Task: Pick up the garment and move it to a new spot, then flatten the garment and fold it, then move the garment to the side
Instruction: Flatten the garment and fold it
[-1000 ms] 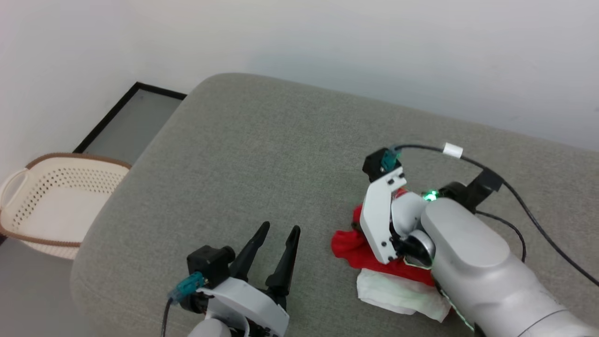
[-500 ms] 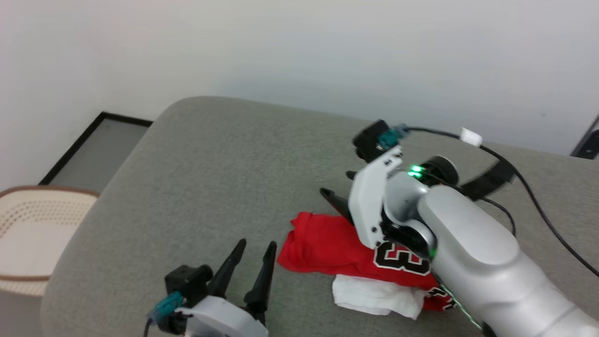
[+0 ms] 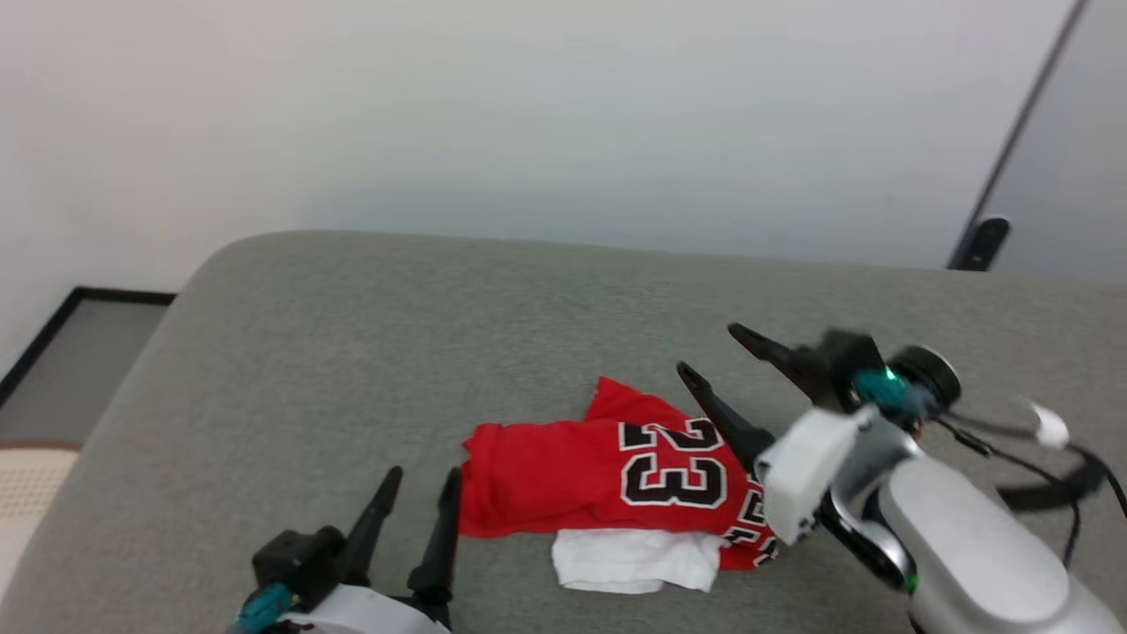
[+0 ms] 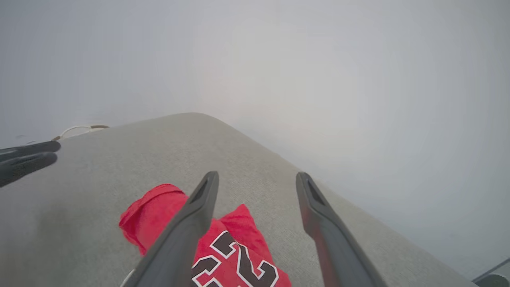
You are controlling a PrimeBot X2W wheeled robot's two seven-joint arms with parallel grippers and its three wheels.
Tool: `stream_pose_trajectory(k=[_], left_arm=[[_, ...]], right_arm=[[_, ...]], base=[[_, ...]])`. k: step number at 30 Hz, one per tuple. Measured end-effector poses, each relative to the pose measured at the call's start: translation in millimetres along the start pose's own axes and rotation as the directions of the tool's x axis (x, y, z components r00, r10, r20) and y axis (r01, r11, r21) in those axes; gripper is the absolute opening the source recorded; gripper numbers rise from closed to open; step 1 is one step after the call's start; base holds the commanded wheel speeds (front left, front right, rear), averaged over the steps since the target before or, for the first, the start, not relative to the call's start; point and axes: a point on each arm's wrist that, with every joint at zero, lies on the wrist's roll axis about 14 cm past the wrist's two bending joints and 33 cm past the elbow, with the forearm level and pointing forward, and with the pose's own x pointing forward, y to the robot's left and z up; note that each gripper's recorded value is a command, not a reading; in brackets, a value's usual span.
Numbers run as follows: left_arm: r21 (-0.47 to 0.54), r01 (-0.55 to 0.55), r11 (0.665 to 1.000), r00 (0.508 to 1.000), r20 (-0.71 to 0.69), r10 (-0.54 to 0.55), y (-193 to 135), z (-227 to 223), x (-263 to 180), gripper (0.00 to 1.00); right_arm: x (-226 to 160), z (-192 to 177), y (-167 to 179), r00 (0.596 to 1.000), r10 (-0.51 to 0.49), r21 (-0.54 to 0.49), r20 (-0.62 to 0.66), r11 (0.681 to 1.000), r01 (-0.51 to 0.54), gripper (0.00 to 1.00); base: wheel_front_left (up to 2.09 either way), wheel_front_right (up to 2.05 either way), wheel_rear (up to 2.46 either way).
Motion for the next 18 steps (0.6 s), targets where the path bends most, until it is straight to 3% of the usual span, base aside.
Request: stream_pose_trajectory(k=[9,13,18], left_arm=[[0.046,0.05,0.998,0.998,0.022,-0.051,-19.3,4.0,11.6,1.0],[0.066,0.056,0.996,0.998,0.029,-0.058,-22.3,5.2,13.7,1.0],[0.087,0.065,0.994,0.998,0.011,-0.066,-24.9,-0.9,11.9,1.0]], right_arm=[[-60.0,-16.3,-40.3,0.97,-0.213,-0.017,0.116,0.976,0.216,1.0],[-84.3,-28.3,-51.0,0.939,-0.318,0.026,0.127,0.948,0.318,1.0],[-119.1,-33.3,-73.1,0.874,-0.466,0.074,0.14,0.885,0.46,1.0]], base=[[0.0,0.0,0.0],[0.0,0.0,0.0],[0.0,0.0,0.0]])
